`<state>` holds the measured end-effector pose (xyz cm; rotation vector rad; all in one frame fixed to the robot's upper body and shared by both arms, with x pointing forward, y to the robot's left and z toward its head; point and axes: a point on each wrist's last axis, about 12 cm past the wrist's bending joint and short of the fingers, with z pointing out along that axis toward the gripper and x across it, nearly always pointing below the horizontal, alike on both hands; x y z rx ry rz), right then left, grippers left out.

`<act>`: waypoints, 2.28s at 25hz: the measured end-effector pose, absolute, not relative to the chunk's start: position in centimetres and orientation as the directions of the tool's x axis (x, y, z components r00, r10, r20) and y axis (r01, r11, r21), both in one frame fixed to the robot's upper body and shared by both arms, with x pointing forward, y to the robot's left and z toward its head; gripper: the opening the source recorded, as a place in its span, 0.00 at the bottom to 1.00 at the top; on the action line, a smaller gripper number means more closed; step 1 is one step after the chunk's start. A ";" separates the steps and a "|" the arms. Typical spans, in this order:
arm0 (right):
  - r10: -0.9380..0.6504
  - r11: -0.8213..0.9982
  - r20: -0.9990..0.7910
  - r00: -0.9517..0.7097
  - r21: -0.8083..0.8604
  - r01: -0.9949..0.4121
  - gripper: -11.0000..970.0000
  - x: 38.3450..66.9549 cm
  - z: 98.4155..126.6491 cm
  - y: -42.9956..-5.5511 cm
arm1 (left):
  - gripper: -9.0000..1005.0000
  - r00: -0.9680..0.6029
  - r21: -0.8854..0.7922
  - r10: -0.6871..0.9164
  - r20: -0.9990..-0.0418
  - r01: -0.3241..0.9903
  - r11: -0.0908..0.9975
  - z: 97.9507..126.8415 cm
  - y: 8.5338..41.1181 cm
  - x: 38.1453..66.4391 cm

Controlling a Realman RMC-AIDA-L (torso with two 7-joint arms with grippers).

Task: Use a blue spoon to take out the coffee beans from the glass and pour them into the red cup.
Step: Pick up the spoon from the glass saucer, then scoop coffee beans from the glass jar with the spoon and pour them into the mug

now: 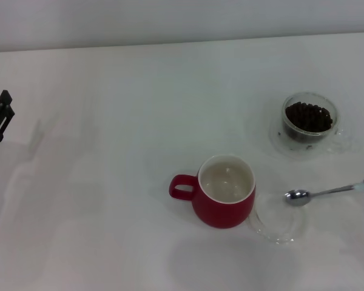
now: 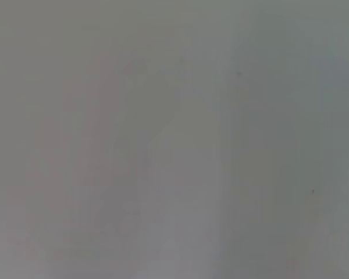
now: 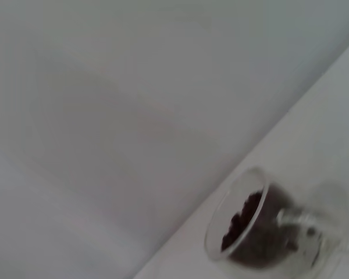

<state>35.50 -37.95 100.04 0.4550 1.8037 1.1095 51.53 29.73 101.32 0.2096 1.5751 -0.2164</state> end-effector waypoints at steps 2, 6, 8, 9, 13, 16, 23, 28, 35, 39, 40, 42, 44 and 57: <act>0.701 0.527 -0.532 -0.475 0.835 -0.158 0.16 35.6 100.4 -38.6 | 0.73 -0.016 -0.006 -0.002 -1.000 0.267 0.964 101.3 29.8 51.5; 0.692 0.532 -0.558 -0.459 0.823 -0.199 0.16 36.5 101.3 -39.3 | 0.73 -0.017 -0.006 -0.001 -1.000 0.265 0.964 101.3 29.8 51.4; 0.683 0.531 -0.573 -0.452 0.815 -0.230 0.16 37.3 101.9 -39.5 | 0.73 -0.017 -0.006 -0.002 -1.000 0.264 0.964 101.3 29.8 51.4; 0.679 0.531 -0.582 -0.448 0.810 -0.249 0.16 37.8 102.2 -39.5 | 0.73 -0.017 -0.007 -0.002 -1.000 0.263 0.965 101.3 29.8 51.4; 0.663 0.538 -0.624 -0.414 0.782 -0.316 0.16 39.7 103.5 -39.8 | 0.73 -0.017 -0.008 -0.004 -1.000 0.259 0.966 101.3 29.9 51.4; 0.647 0.565 -0.666 -0.372 0.745 -0.353 0.16 41.2 104.6 -40.4 | 0.73 -0.017 -0.010 -0.005 -1.000 0.256 0.967 101.2 29.9 51.3; 0.605 0.621 -0.735 -0.306 0.676 -0.396 0.16 44.3 106.7 -41.9 | 0.73 -0.017 -0.015 -0.011 -1.000 0.251 0.968 101.2 30.0 51.3; 0.560 0.666 -0.771 -0.303 0.637 -0.389 0.16 45.9 107.2 -42.2 | 0.73 -0.017 -0.015 -0.011 -1.000 0.250 0.968 101.2 29.9 51.2; 0.540 0.691 -0.788 -0.295 0.615 -0.378 0.16 46.3 107.3 -42.5 | 0.73 -0.016 -0.015 -0.011 -1.000 0.247 0.969 101.2 30.0 51.3; 0.535 0.695 -0.791 -0.296 0.612 -0.377 0.16 46.3 107.3 -42.5 | 0.73 -0.013 -0.014 -0.011 -1.000 0.251 0.968 101.3 29.9 51.4; 0.533 0.697 -0.792 -0.298 0.610 -0.377 0.16 46.3 107.3 -42.5 | 0.73 -0.012 -0.013 -0.011 -1.000 0.251 0.968 101.3 29.9 51.5; 0.522 0.703 -0.797 -0.303 0.604 -0.376 0.16 46.3 107.2 -42.5 | 0.73 -0.012 -0.014 -0.012 -1.000 0.252 0.968 101.3 29.8 51.5; 0.512 0.710 -0.802 -0.308 0.597 -0.374 0.16 46.3 107.1 -42.5 | 0.73 -0.015 -0.015 -0.012 -1.000 0.252 0.968 101.3 29.8 51.6; 0.369 0.789 -0.875 -0.314 0.474 -0.392 0.16 46.7 107.3 -42.6 | 0.73 -0.018 -0.017 -0.013 -1.000 0.252 0.968 101.3 29.7 51.7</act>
